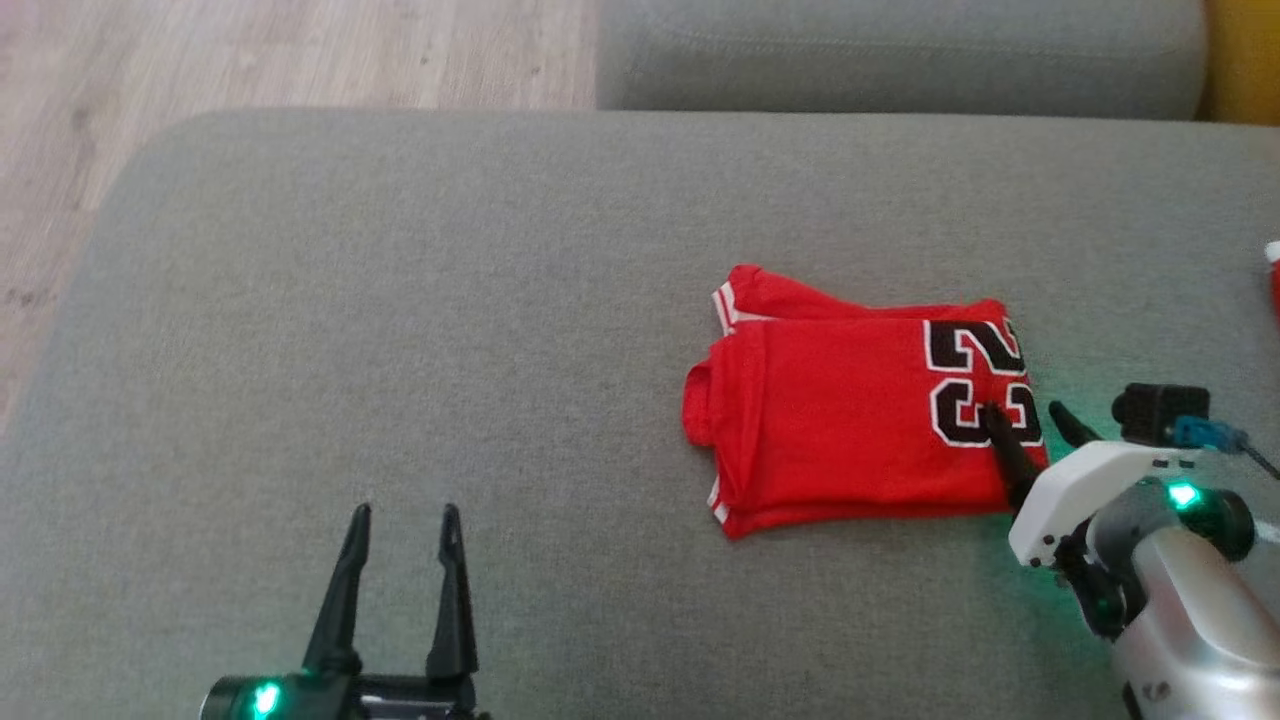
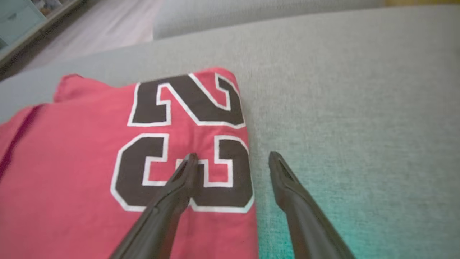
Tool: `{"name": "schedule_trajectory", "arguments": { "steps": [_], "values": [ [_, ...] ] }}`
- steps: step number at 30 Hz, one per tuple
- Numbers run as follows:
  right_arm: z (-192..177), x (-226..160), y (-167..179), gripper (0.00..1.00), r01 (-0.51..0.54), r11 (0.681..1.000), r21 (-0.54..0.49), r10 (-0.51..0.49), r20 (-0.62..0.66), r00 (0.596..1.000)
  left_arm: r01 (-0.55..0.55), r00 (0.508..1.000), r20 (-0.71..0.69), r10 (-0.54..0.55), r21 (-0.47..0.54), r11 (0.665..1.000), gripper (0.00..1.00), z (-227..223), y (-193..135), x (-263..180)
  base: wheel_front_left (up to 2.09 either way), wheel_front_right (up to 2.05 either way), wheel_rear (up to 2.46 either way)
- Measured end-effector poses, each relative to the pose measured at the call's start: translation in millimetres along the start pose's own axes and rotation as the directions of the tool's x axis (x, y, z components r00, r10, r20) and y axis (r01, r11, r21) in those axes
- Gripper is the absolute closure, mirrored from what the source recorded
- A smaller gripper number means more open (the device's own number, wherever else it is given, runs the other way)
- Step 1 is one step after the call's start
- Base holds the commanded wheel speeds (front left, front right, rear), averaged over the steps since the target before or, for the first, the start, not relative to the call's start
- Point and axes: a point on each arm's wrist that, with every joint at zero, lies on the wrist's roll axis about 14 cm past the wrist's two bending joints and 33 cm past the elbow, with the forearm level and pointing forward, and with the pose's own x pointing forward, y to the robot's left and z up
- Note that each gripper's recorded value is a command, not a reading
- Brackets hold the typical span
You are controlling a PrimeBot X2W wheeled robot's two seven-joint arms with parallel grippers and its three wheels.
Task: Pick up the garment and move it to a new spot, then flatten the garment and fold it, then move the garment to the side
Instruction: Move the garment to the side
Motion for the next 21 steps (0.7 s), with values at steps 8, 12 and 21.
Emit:
{"name": "schedule_trajectory", "arguments": {
  "steps": [8, 12, 21],
  "values": [
    [-17.4, 10.5, 18.6, 1.0, -0.079, 0.996, 0.042, 0.084, -0.134, 0.987, -0.004, 1.0, -0.015, 0.004, 0.02, 1.0, 0.0, -4.8, -0.1, 4.5, 0.0, 0.0, 0.0],
    [-8.5, 4.4, -9.7, 1.0, -0.043, 0.998, -0.04, 0.038, -0.102, 0.994, 0.017, 1.0, -0.026, -0.016, 0.028, 0.999, 0.0, -8.2, -6.8, 9.8, 0.0, 0.0, 0.0],
    [66.2, -19.7, -117.9, 1.0, 0.181, 0.963, -0.199, -0.174, 0.049, 0.983, 0.133, 0.991, -0.001, -0.133, -0.007, 0.991, 0.0, -4.6, -43.3, 51.4, 0.0, 0.0, 0.0]
  ]
}}
